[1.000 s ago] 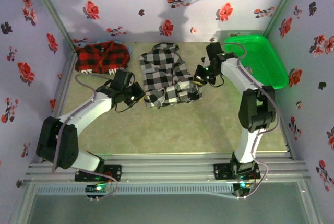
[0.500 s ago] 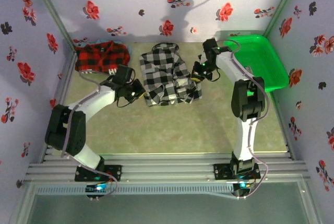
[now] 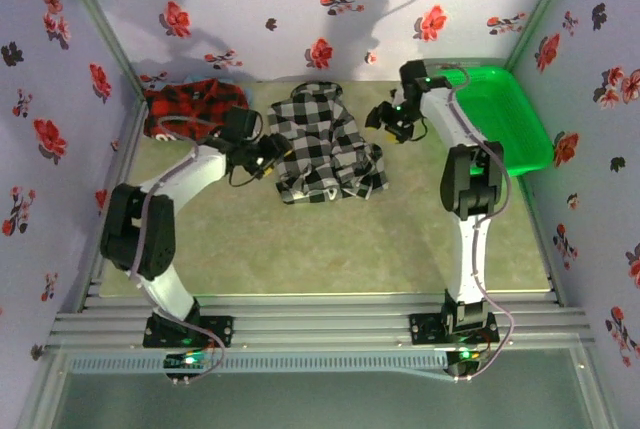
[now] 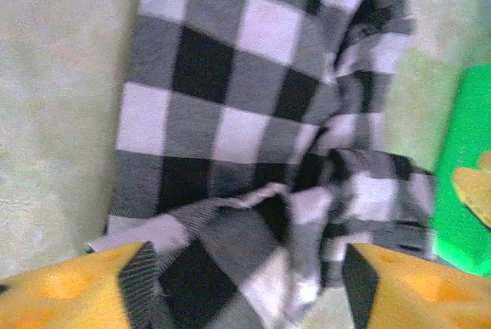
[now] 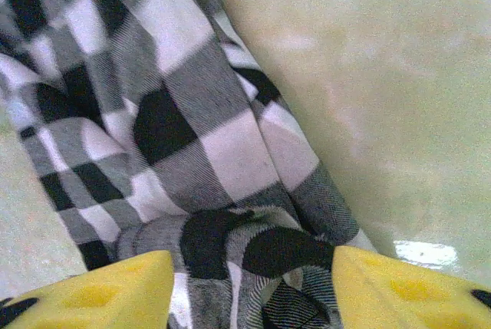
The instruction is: Fold and stack the long sleeve shirts
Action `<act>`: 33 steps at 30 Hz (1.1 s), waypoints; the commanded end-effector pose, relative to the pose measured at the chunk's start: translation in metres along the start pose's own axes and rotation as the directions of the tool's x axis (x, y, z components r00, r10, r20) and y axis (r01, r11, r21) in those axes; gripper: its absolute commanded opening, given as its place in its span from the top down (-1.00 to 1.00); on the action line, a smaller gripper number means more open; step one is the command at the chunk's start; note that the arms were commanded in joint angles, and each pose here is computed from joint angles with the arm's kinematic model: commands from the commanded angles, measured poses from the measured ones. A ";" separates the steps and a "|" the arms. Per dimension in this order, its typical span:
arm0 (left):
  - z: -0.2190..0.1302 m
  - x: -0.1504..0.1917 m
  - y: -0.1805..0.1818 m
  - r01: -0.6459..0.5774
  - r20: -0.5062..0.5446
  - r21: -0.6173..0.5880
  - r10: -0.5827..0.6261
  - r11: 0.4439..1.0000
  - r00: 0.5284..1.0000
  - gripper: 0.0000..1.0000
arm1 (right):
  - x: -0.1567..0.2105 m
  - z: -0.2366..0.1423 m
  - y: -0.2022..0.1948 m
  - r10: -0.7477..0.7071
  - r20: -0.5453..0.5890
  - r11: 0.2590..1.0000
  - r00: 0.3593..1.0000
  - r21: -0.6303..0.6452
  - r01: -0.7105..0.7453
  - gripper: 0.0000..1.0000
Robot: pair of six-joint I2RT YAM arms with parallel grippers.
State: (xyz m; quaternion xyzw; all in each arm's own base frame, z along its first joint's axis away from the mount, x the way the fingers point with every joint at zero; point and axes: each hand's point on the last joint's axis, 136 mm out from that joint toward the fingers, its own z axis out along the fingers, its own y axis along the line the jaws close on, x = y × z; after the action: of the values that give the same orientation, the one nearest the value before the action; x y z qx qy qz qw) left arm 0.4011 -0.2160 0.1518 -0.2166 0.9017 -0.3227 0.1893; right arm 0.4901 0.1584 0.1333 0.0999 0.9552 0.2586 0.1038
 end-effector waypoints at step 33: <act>0.068 0.076 0.008 -0.241 -0.262 -0.149 0.197 0.959 0.945 0.68 | 0.136 0.074 -0.021 0.084 -0.100 0.996 0.991 -0.027 -0.087 0.83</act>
State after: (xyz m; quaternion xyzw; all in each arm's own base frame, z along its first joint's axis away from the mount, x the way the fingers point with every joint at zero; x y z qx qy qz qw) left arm 0.3544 -0.2833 0.0809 -0.1058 0.9590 -0.2489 0.0847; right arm 0.3598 0.2031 0.0332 0.1253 0.9504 0.2822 0.0375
